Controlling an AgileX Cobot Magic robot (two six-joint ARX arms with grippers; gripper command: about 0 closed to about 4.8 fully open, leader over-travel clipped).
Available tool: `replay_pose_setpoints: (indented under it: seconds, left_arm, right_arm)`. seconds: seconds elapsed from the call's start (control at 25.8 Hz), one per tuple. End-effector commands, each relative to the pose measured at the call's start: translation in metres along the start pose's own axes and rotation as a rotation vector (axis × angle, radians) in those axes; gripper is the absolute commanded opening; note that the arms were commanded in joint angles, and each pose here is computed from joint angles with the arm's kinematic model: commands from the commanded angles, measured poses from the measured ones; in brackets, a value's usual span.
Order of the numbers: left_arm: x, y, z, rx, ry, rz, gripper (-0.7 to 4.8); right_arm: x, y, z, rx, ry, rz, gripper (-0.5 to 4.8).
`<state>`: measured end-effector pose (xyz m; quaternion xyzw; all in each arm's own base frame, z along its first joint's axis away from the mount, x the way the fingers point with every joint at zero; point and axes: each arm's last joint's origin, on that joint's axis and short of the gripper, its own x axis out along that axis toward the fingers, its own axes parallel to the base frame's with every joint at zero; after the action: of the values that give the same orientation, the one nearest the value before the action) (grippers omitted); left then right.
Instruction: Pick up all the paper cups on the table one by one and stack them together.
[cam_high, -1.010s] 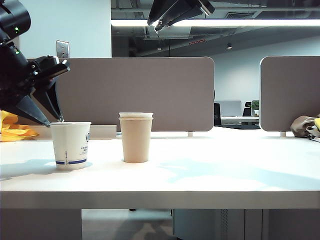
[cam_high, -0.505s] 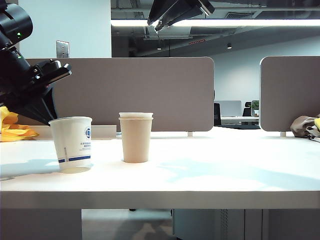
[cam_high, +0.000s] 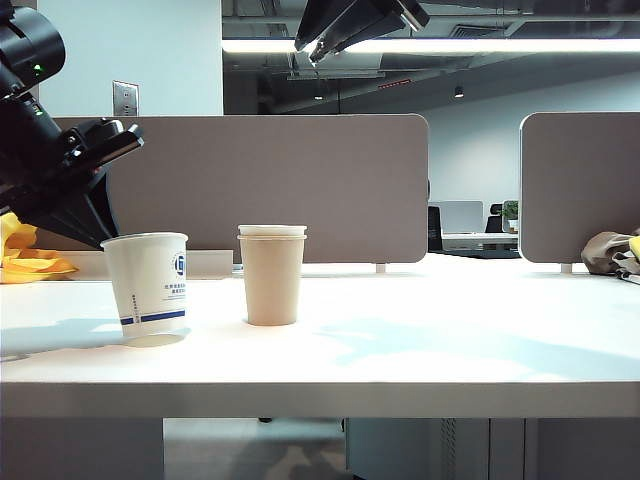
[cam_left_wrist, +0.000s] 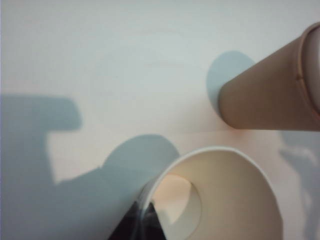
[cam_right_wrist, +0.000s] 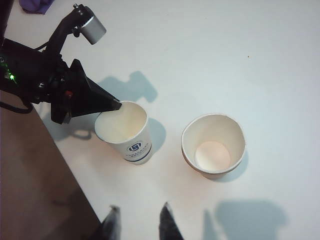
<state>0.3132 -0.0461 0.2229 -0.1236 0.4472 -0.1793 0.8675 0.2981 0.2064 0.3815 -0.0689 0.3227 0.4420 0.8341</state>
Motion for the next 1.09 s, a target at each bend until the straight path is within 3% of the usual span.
replay_pose_setpoints:
  seconds: [0.04, 0.54, 0.82, 1.09]
  left_arm:
    - [-0.006, -0.006, 0.01, 0.013, -0.022, -0.072, -0.06]
    - [-0.053, -0.043, 0.069, 0.092, -0.152, -0.112, -0.06]
    - [-0.049, -0.073, 0.072, 0.175, -0.196, -0.187, -0.06]
    - [-0.048, -0.077, 0.08, 0.15, -0.269, -0.205, -0.06]
  right_arm:
    - [-0.003, 0.0, 0.002, -0.013, -0.022, 0.003, 1.08]
    - [-0.007, -0.011, 0.002, 0.006, -0.027, -0.023, 1.08]
    - [-0.011, -0.022, 0.0, 0.031, -0.021, -0.059, 1.08]
    - [-0.012, -0.022, -0.002, 0.039, -0.007, -0.06, 1.08]
